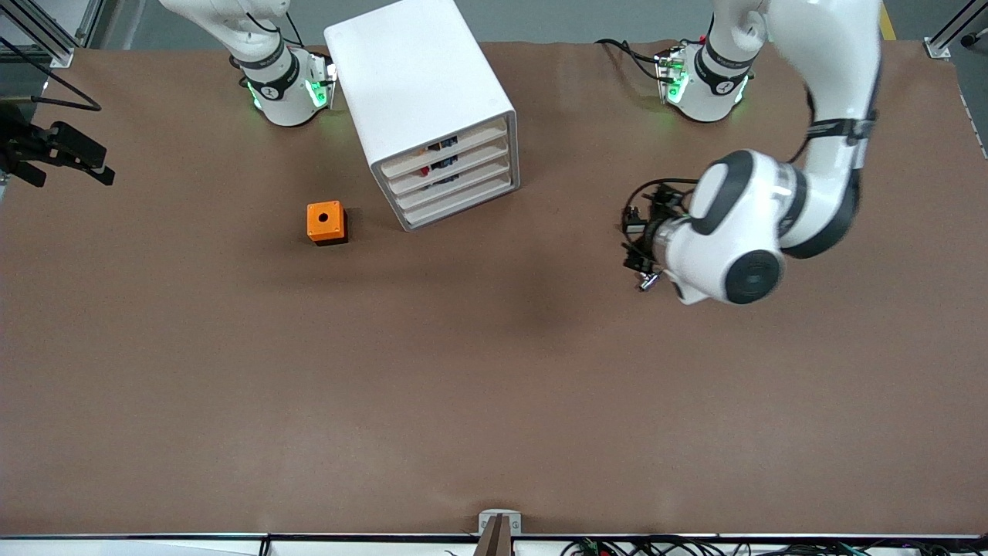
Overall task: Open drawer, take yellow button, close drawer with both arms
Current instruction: 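Reach the left gripper toward the handle of the white cabinet drawer, then grasp the drawer handle with the left gripper and pull it open, then grasp the yellow button with the right gripper while the left gripper holds the drawer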
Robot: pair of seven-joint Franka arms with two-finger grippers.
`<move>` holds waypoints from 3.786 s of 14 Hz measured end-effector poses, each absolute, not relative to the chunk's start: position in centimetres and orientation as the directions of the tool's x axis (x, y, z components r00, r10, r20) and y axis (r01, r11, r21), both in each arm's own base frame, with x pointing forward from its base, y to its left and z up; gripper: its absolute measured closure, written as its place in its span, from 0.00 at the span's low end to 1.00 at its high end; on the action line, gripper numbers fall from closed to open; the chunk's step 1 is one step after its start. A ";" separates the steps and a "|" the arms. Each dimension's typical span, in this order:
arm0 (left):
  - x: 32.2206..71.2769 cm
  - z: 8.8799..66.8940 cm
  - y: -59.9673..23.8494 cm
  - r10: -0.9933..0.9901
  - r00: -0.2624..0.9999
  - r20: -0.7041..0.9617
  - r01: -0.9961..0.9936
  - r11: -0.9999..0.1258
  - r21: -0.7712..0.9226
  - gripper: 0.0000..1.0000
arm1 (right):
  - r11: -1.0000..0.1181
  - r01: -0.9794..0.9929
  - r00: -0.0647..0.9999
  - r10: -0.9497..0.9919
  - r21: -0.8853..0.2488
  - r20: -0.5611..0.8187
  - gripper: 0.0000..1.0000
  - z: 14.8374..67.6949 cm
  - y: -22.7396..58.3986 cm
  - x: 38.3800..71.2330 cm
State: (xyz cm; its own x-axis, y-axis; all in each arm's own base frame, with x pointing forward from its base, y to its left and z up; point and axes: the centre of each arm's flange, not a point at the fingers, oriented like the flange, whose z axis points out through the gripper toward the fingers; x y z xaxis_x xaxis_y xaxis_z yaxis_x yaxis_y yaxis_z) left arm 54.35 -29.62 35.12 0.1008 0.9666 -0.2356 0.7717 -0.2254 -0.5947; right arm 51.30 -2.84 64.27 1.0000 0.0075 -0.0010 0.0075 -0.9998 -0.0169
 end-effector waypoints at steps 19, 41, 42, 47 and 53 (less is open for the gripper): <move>52.0 30.4 -44.1 0.867 -0.488 -0.101 0.435 0.141 -0.889 0.00 | -0.999 0.040 0.999 0.040 0.002 0.003 0.00 63.2 -3.2 52.4; 42.9 26.7 -53.3 0.896 -0.441 0.056 0.221 0.168 -0.961 0.86 | -1.000 0.004 0.988 0.005 -0.012 -0.152 0.00 52.4 -6.1 58.2; 42.9 26.6 -53.3 0.895 -0.442 0.057 0.220 0.170 -0.961 0.86 | -1.000 -0.022 0.987 -0.020 -0.011 -0.160 0.00 52.0 -6.7 58.4; 45.1 26.6 -51.5 0.879 -0.475 0.045 0.229 0.173 -0.958 0.86 | -0.931 -0.364 0.912 -0.359 0.012 -0.196 0.00 52.8 2.4 58.2; 53.6 27.4 -43.9 0.798 -0.599 -0.063 0.299 0.150 -0.942 0.86 | -0.799 -0.600 0.790 -0.601 0.045 -0.122 0.00 52.3 25.7 53.6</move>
State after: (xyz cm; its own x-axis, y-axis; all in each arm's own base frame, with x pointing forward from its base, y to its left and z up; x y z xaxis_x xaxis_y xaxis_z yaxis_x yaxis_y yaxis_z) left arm 53.57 -43.94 27.44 -0.5991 0.7982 -0.0629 0.2991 0.1503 -0.9423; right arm 53.57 25.69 52.34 0.7901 -0.6008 -0.1216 -0.6002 -0.7986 0.0450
